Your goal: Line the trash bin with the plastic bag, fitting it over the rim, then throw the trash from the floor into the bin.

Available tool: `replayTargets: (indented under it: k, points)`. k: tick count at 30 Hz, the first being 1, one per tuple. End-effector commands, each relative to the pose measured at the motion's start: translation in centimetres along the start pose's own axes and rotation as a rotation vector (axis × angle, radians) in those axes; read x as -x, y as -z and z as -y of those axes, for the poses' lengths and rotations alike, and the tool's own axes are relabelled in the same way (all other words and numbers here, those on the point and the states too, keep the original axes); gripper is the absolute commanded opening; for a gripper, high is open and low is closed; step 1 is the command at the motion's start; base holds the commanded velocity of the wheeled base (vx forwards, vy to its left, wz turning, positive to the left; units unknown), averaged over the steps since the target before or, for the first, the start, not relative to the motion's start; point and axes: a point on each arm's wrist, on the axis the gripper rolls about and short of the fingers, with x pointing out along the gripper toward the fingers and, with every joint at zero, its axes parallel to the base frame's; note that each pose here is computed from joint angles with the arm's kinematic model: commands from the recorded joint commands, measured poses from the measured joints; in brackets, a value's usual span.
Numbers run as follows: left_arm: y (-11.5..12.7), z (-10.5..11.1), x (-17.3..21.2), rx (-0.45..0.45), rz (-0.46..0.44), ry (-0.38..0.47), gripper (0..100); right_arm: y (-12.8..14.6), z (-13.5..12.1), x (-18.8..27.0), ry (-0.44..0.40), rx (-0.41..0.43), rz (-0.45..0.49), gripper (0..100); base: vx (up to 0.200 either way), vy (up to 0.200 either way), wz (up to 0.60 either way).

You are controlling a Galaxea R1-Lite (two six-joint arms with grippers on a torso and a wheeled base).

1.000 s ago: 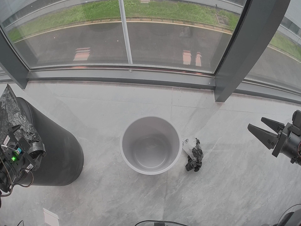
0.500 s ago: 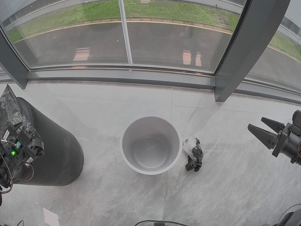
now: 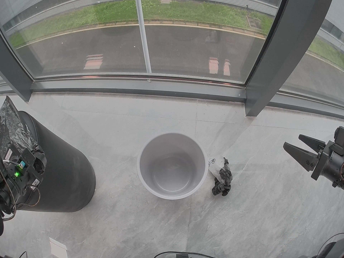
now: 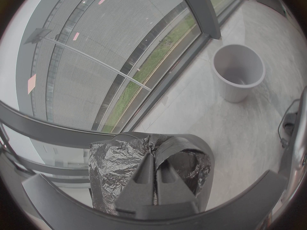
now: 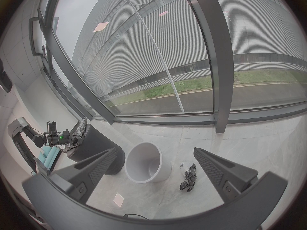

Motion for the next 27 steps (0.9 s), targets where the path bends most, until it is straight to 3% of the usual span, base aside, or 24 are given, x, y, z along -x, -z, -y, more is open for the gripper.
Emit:
replayTargets:
  k: [1, 2, 4, 5, 6, 8, 10, 11, 12, 13, 14, 16, 17, 20, 22, 23, 24, 27]
  points:
    - [-1.0, -1.4, 1.0, 0.111, 0.065, -0.059, 0, -0.1, -0.1, 0.5, -0.004, 0.004, 0.016, 100, 0.0, 0.0, 0.0]
    - [-1.3, -1.8, 1.0, 0.151, 0.077, -0.068, 0, -0.2, -0.1, 0.5, -0.005, 0.005, 0.018, 100, 0.0, 0.0, 0.0]
    - [-2.4, -2.7, 1.2, 0.32, 0.137, -0.074, 0, -0.2, -0.2, 0.6, -0.005, 0.005, 0.019, 100, 0.0, 0.0, 0.0]
    - [-2.5, -2.7, 1.2, 0.334, 0.142, -0.073, 0, -0.2, -0.2, 0.6, -0.006, 0.005, 0.019, 100, 0.0, 0.0, 0.0]
    - [-3.7, -3.2, 1.4, 0.523, 0.21, -0.047, 0, -0.1, -0.2, 0.6, -0.005, 0.005, 0.018, 100, 0.0, 0.0, 0.0]
    - [-5.4, -3.8, 1.9, 0.764, 0.298, 0.008, 0, 0.0, -0.2, 0.4, -0.006, 0.002, 0.01, 100, 0.0, 0.0, 0.0]
    - [-7.1, -4.3, 2.5, 0.974, 0.377, 0.084, 0, 0.2, -0.1, 0.3, -0.005, -0.001, -0.004, 100, 0.0, 0.0, 0.0]
    - [-7.1, -4.3, 2.5, 0.974, 0.377, 0.084, 0, 0.2, -0.1, 0.3, -0.005, -0.001, -0.004, 100, 0.0, 0.0, 0.0]
    - [-8.3, -4.3, 3.3, 1.154, 0.435, 0.188, 0, 0.6, -0.1, 0.1, -0.009, -0.003, -0.023, 100, 0.0, 0.0, 0.0]
    - [-8.3, -4.3, 3.3, 1.154, 0.435, 0.188, 0, 0.6, -0.1, 0.1, -0.009, -0.003, -0.023, 100, 0.0, 0.0, 0.0]
    - [-9.2, -3.9, 4.2, 1.298, 0.476, 0.323, 0, 1.0, 0.0, -0.2, -0.008, -0.007, -0.043, 100, 0.0, 0.0, 0.0]
    - [-9.5, -3.8, 4.6, 1.371, 0.491, 0.387, 0, 1.1, 0.0, -0.3, -0.009, -0.008, -0.051, 100, 0.0, 0.0, 0.0]
    - [-9.9, -3.7, 5.3, 1.48, 0.499, 0.48, 0, 1.2, 0.1, -0.4, -0.008, -0.009, -0.058, 100, 0.0, 0.0, 0.0]
    - [-10.3, -3.6, 6.1, 1.654, 0.481, 0.617, 0, 1.4, 0.1, -0.5, -0.006, -0.012, -0.069, 100, 0.0, 0.0, 0.0]
    - [-10.2, -3.6, 6.5, 1.722, 0.469, 0.73, 0, 1.5, 0.1, -0.5, -0.007, -0.013, -0.07, 100, 0.0, 0.0, 0.0]
    - [-10.2, -3.7, 6.5, 1.725, 0.469, 0.74, 0, 1.5, 0.1, -0.5, -0.008, -0.013, -0.072, 100, 0.0, 0.0, 0.0]
    - [-10.1, -3.8, 6.8, 1.748, 0.454, 0.854, 0, 1.5, -0.2, -0.5, -0.025, -0.011, -0.073, 100, 0.0, 0.0, 0.0]
    - [-9.5, -4.1, 7.2, 1.78, 0.404, 1.012, 0, 1.8, -0.9, -0.3, -0.068, -0.006, -0.081, 100, 0.0, 0.0, 0.0]
